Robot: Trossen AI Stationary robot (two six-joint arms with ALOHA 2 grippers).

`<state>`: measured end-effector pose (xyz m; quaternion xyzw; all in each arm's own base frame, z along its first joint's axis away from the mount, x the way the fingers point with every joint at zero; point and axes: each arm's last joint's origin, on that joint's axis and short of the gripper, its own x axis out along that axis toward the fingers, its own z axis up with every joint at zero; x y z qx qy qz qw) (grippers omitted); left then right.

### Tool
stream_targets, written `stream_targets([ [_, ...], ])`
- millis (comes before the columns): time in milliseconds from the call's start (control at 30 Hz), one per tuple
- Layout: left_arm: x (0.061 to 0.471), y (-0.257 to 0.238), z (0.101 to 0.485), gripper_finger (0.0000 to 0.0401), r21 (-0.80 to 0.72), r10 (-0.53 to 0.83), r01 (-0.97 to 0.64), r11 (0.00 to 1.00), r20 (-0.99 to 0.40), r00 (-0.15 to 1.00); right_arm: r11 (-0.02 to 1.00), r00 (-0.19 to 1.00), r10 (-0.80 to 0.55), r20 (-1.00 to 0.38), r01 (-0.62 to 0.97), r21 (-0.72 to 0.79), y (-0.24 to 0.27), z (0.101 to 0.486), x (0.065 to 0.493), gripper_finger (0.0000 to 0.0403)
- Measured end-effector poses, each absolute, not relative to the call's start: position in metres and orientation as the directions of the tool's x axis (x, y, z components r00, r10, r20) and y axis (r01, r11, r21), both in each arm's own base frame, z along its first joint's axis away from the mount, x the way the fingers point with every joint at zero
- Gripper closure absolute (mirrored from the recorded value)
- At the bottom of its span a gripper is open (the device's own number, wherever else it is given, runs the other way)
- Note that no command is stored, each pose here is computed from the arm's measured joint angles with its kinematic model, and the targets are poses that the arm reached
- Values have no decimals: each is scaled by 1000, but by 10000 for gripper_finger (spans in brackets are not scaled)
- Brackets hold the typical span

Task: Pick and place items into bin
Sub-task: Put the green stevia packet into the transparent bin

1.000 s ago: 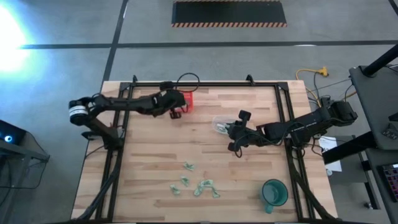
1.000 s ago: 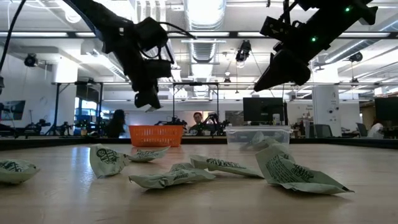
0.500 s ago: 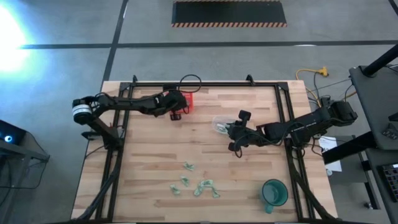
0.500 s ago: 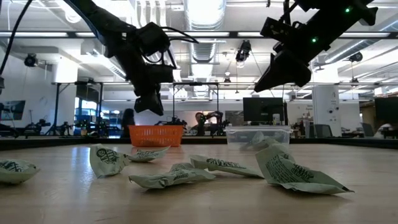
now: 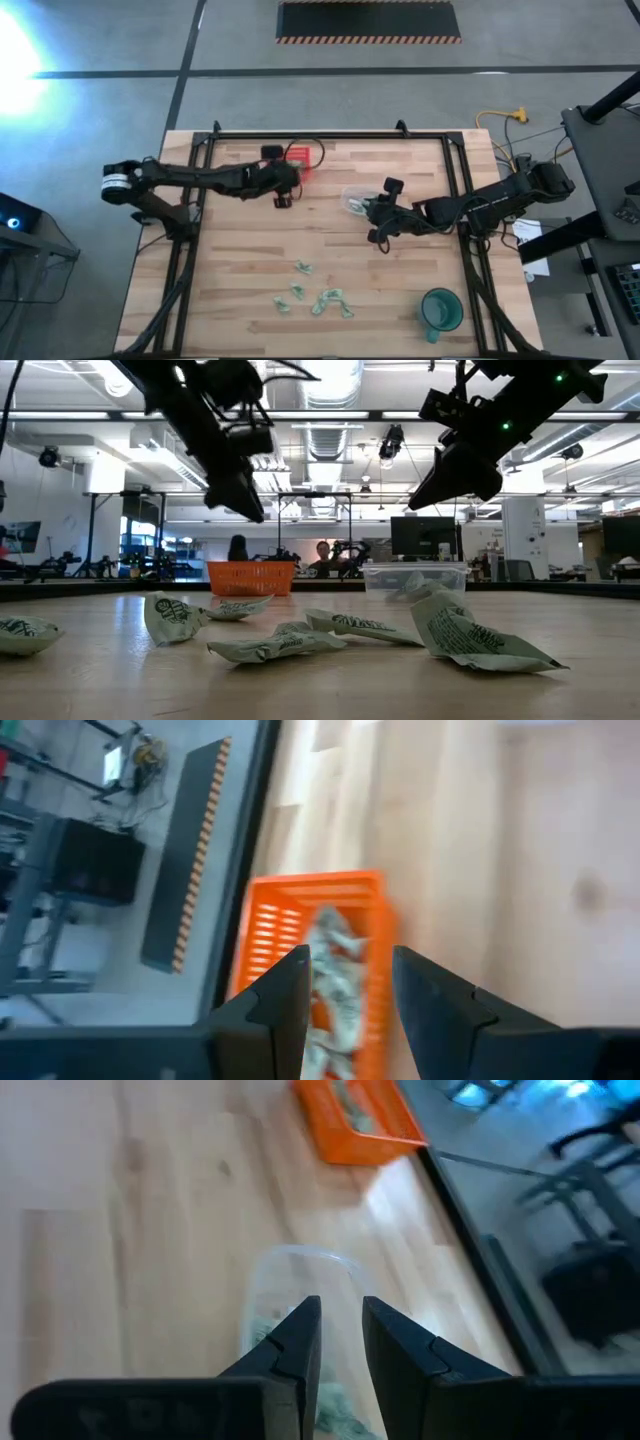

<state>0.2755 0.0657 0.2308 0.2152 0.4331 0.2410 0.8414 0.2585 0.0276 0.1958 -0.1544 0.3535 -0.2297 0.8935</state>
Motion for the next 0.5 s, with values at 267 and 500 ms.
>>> stream_targets([
  [267, 259, 17, 227, 274, 481, 495, -190, 856, -654, 572, 973, 815, -84, -574, -58, -224, 42, 202, 270, 335],
  [500, 249, 2, 208, 274, 436, 463, -192, 879, -687, 561, 956, 867, 185, -464, -268, -121, 59, 204, 282, 335],
])
